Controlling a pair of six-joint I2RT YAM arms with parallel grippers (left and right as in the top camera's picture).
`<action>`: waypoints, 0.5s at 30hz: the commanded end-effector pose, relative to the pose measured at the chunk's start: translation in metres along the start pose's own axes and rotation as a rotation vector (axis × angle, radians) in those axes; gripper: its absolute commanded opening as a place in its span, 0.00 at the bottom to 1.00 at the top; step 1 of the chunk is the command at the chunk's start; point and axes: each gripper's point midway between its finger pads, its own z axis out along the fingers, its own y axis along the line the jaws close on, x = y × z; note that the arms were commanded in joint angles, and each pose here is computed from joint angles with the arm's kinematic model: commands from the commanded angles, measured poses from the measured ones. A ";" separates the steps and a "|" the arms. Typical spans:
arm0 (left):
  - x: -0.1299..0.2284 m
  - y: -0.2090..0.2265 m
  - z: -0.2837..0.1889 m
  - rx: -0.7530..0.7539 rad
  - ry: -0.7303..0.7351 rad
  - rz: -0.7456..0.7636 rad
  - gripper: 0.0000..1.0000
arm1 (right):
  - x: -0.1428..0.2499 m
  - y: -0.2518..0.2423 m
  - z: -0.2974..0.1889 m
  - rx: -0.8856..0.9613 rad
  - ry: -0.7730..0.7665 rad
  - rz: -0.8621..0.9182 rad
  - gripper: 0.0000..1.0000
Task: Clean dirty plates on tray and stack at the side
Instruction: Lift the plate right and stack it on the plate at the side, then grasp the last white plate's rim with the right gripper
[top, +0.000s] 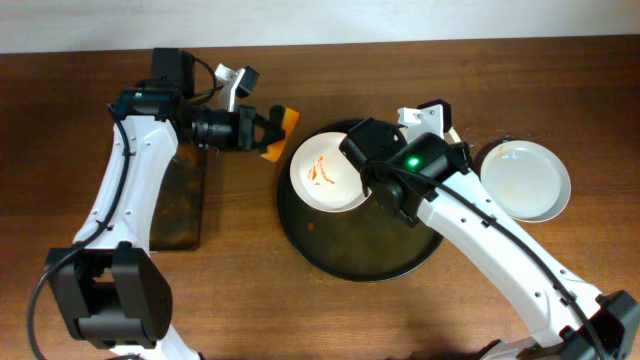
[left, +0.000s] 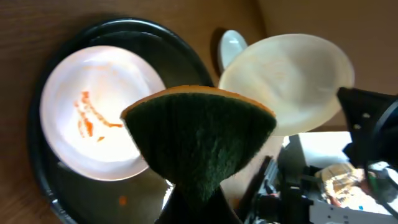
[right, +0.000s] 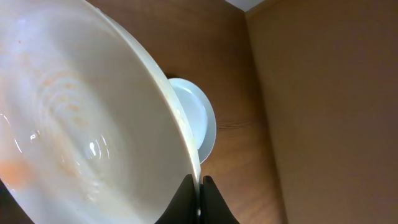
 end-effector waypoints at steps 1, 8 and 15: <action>0.009 0.049 -0.017 -0.332 0.022 -0.065 0.00 | 0.010 -0.008 0.021 -0.075 0.134 0.187 0.04; 0.030 0.105 -0.050 -0.739 0.071 -0.172 0.00 | 0.048 -0.061 0.124 -0.331 0.493 0.576 0.04; 0.031 0.095 -0.037 -0.726 0.093 -0.139 0.00 | 0.081 -0.124 0.197 -0.243 0.549 0.868 0.04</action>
